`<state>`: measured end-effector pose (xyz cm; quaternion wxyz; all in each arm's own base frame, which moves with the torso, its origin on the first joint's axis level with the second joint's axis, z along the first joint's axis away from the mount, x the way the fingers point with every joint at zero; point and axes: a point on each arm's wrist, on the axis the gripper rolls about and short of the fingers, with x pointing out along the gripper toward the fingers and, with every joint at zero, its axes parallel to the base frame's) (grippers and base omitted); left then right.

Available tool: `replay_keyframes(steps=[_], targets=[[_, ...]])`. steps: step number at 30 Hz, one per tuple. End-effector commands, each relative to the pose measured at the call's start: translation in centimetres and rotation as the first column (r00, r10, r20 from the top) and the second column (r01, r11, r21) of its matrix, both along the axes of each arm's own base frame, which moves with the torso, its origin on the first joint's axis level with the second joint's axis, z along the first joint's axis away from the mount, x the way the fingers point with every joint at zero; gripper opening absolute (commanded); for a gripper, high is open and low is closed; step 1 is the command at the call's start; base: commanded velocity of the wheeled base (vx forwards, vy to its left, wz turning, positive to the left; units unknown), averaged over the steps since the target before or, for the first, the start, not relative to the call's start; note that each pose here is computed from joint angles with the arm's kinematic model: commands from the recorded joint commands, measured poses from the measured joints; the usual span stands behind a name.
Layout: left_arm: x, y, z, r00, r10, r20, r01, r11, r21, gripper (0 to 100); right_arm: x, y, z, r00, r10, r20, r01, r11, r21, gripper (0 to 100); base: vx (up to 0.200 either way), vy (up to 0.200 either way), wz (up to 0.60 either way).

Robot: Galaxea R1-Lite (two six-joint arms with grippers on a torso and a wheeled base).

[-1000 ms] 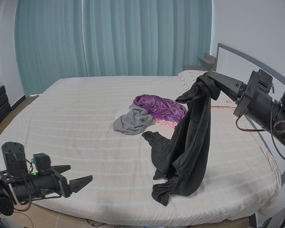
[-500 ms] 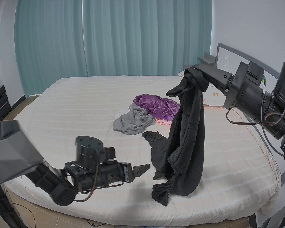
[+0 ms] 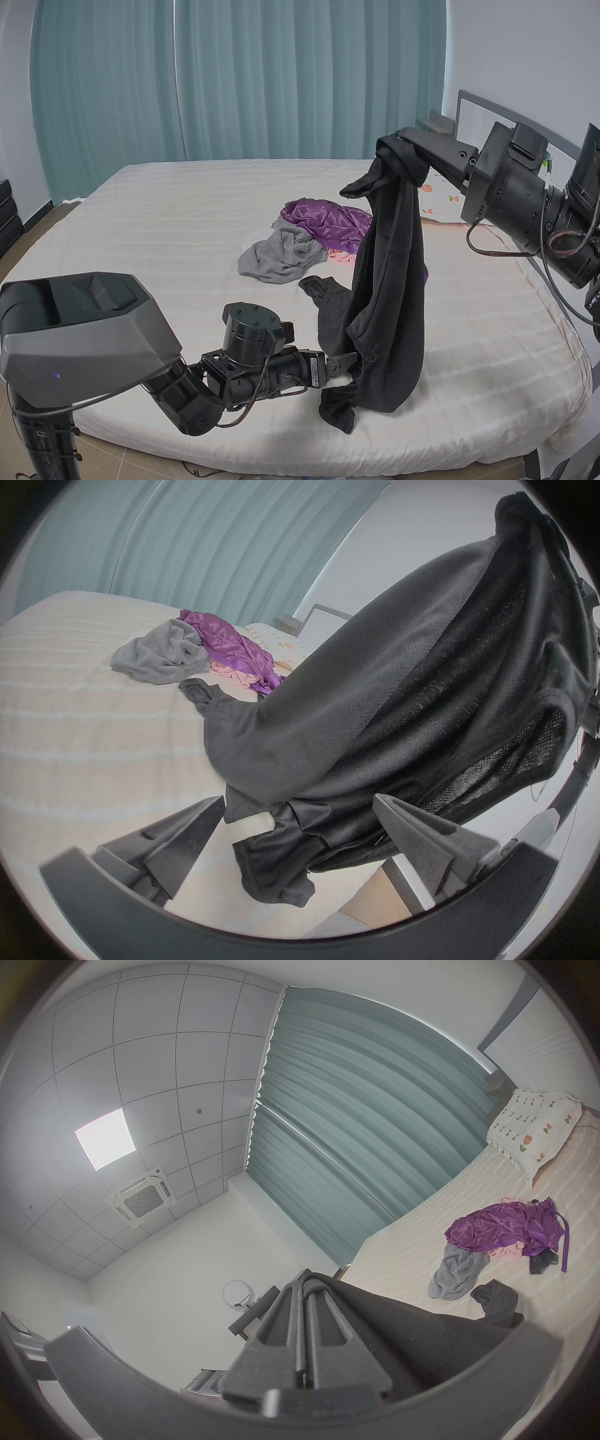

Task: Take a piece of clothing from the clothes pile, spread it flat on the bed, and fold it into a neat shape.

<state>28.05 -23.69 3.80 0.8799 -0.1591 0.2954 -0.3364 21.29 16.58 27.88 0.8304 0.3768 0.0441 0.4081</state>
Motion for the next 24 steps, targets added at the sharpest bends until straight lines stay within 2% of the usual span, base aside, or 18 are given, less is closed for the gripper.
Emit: replay_keyframes(steps=[1,4,9,13,17,22,24], targets=[[0.5,-0.4,-1.2,1.000,-0.006,-0.003,0.006,1.000,-0.002,100,-0.3,-0.1,0.5,1.000,0.003,0.017,-0.003,1.000,0.010,0,0.000,0.000,0.00],[0.8,-0.3,-1.6,1.000,0.005,0.007,-0.004,1.000,-0.018,100,-0.7,-0.4,0.9,1.000,0.003,0.027,-0.003,1.000,0.017,0,0.000,0.000,0.00],[1.8,0.2,-2.5,0.999,0.046,-0.026,-0.047,0.998,-0.032,100,-0.9,-0.5,0.9,1.000,0.005,0.026,-0.006,1.000,0.015,0,0.000,0.000,0.00],[3.2,-0.4,-4.7,0.998,0.056,-0.033,-0.057,0.998,-0.018,100,-1.0,-0.3,0.8,1.000,0.012,0.022,-0.012,1.000,0.012,0,0.000,0.000,0.00],[4.7,-0.9,-5.1,0.997,0.078,-0.025,-0.079,0.997,-0.024,100,-0.9,-0.3,0.7,1.000,0.010,0.019,-0.010,1.000,0.010,0,0.000,0.000,0.00],[5.4,-1.2,-6.4,0.994,0.097,-0.045,-0.097,0.995,0.014,100,-0.7,-0.4,0.8,1.000,0.002,0.023,-0.003,1.000,0.013,0,0.000,0.000,0.00],[6.3,-1.6,-7.0,0.988,0.149,-0.033,-0.148,0.988,0.041,100,-0.4,-0.6,0.7,1.000,-0.010,0.021,0.010,1.000,0.011,0,0.000,0.000,0.00]])
